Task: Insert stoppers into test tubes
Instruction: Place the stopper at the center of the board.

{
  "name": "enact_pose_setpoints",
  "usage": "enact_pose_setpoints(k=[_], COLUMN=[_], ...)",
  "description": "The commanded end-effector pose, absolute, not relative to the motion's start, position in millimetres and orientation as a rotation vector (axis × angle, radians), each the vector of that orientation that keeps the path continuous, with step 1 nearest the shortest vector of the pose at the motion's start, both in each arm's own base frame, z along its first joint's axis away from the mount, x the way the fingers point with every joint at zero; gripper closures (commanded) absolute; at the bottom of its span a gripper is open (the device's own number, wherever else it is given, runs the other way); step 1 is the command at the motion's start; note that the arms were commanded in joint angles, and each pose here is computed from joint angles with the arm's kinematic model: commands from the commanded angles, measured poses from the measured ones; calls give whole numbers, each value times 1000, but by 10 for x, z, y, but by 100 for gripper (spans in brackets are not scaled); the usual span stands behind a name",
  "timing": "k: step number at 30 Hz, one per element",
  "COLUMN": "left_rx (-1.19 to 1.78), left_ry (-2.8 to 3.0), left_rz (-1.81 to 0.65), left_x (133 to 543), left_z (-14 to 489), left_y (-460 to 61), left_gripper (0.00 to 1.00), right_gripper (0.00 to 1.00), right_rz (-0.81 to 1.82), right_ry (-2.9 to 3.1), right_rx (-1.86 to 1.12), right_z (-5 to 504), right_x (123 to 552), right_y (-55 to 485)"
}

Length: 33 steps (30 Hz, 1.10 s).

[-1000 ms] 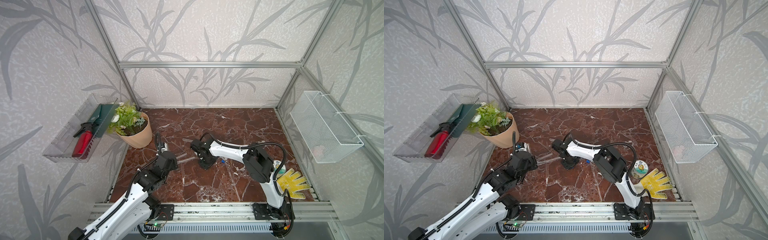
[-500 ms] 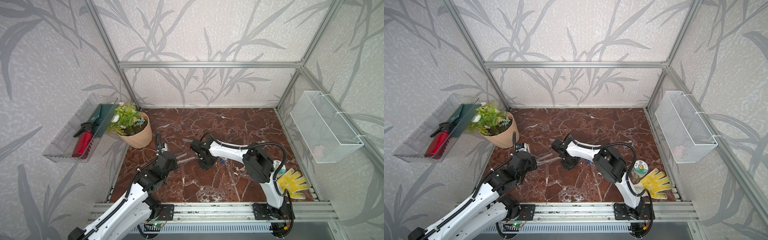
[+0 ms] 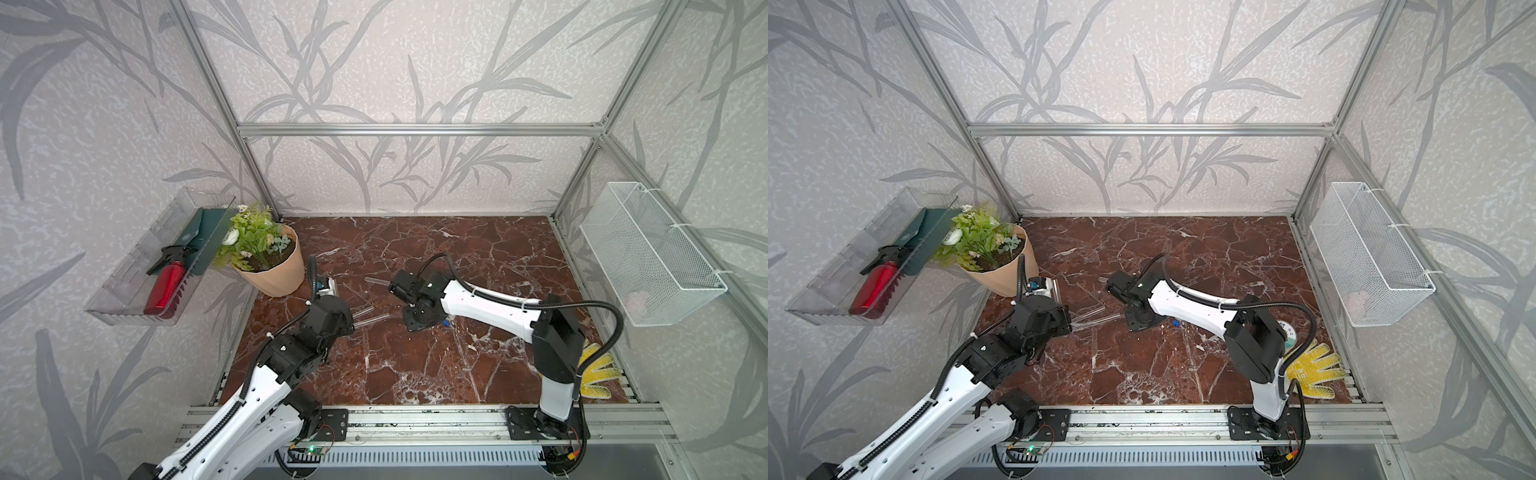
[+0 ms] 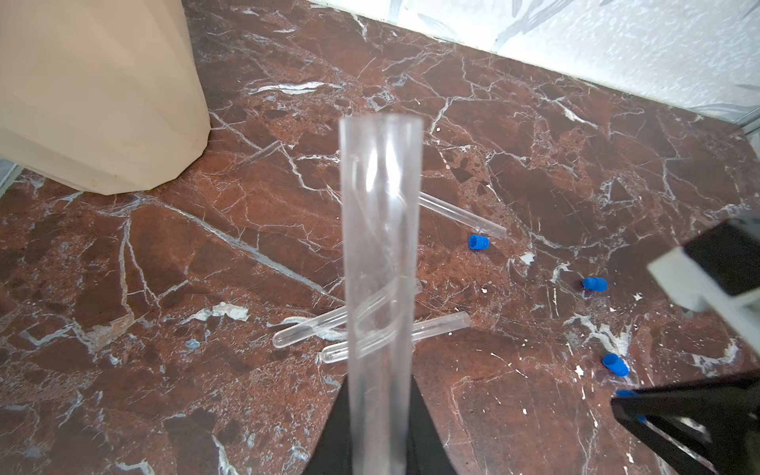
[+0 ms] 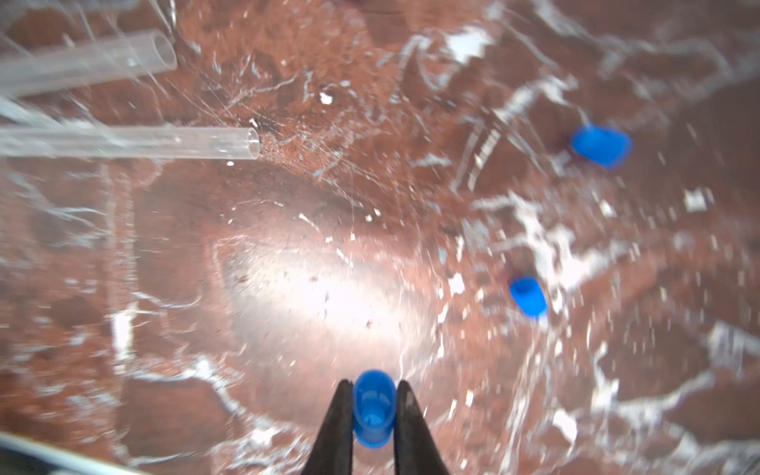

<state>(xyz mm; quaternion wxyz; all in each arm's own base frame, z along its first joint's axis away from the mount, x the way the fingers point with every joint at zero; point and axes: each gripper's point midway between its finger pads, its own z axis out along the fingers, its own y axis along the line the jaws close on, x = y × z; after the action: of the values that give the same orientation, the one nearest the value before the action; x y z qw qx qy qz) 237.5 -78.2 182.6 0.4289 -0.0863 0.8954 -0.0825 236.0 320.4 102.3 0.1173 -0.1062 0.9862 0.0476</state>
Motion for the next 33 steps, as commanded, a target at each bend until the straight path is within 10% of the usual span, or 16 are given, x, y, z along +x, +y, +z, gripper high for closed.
enact_pose_setpoints(k=[1, 12, 33], left_rx=[-160, -136, -239], left_ry=[2239, 2170, 2178], left_rz=[-244, -270, -303], left_x=[2262, 2020, 1865], left_z=[1949, 2064, 1934], left_y=[-786, -630, -515], left_gripper=[100, 100, 100], right_gripper=[92, 92, 88], right_rz=[227, 216, 116], right_ry=[2900, 2838, 2719], right_rx=[251, 1137, 1492], right_z=[1026, 536, 16], right_x=[2199, 1931, 1909], right_y=[3063, 2938, 2861])
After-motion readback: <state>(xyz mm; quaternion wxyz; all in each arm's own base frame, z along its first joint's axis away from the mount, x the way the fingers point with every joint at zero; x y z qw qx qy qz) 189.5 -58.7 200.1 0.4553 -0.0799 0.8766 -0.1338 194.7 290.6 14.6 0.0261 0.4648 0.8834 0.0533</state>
